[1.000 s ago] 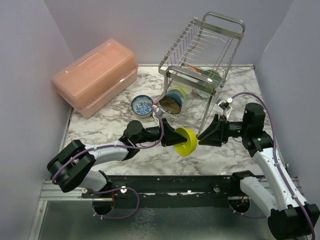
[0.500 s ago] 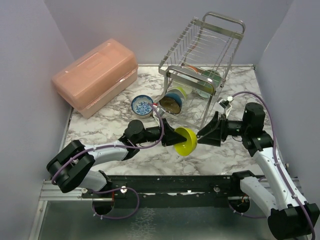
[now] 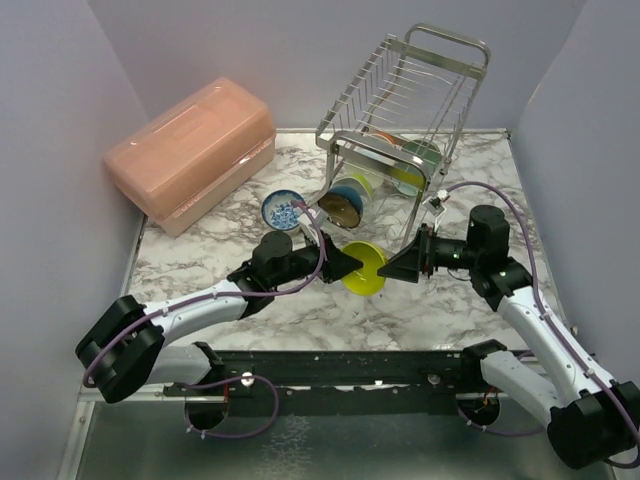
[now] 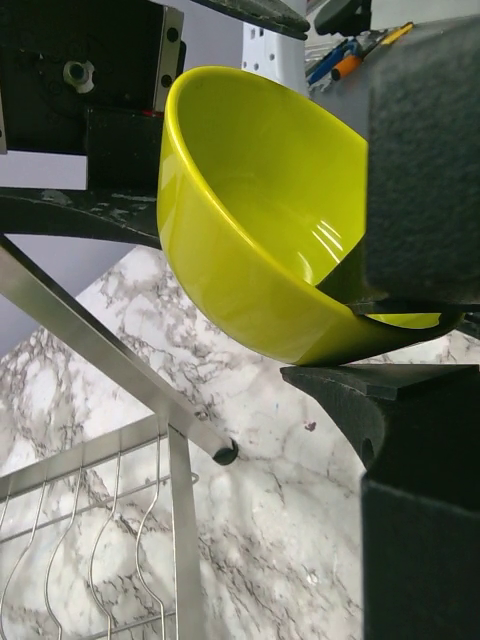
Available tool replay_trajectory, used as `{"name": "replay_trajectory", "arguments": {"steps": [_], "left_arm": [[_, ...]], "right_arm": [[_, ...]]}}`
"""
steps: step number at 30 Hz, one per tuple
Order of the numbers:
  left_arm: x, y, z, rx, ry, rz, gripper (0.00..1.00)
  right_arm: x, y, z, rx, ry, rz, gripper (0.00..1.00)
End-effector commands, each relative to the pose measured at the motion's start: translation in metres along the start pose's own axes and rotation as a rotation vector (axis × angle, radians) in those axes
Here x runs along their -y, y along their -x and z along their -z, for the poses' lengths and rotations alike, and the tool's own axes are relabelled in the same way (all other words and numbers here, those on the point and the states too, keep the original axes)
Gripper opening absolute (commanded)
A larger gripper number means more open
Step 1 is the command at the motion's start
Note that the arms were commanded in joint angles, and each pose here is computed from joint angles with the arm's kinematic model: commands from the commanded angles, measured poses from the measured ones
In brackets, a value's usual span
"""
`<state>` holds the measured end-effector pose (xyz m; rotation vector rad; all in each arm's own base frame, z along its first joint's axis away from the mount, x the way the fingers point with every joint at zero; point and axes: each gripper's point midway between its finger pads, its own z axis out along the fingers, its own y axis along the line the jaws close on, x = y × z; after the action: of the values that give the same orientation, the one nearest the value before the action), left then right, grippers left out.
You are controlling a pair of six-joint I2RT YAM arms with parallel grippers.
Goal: Load the bowls into the dish rack
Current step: Place the bowl in the dish rack.
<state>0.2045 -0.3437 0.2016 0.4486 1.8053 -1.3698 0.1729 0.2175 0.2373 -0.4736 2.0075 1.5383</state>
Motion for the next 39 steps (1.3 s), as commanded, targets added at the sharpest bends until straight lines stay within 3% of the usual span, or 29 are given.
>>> {"name": "replay_trajectory", "arguments": {"steps": [1, 7, 12, 19, 28, 35, 39], "left_arm": [[0.001, 0.018, 0.000, 0.036, 0.038, -0.060, 0.00], [0.005, 0.015, -0.003, 0.011, 0.012, -0.053, 0.00], [0.008, 0.016, -0.003, 0.009, 0.000, -0.055, 0.00], [0.014, 0.017, -0.003, 0.005, -0.025, -0.054, 0.00], [0.020, 0.019, -0.004, 0.012, -0.050, -0.044, 0.01], [0.019, 0.017, -0.003, 0.015, -0.050, -0.033, 0.51], [0.015, 0.015, -0.001, 0.021, -0.032, -0.027, 0.65]], "right_arm": [[0.008, 0.005, -0.012, 0.030, -0.042, -0.010, 1.00], [0.009, 0.008, -0.022, 0.031, -0.053, -0.015, 0.88], [0.018, 0.003, -0.025, 0.031, -0.110, -0.031, 0.86], [0.020, -0.002, -0.024, 0.044, -0.108, -0.036, 0.62], [0.023, 0.000, -0.021, 0.072, -0.146, -0.028, 0.02], [0.045, -0.002, -0.012, 0.105, -0.284, -0.051, 0.00], [0.051, -0.004, -0.007, 0.118, -0.336, -0.070, 0.00]]}}
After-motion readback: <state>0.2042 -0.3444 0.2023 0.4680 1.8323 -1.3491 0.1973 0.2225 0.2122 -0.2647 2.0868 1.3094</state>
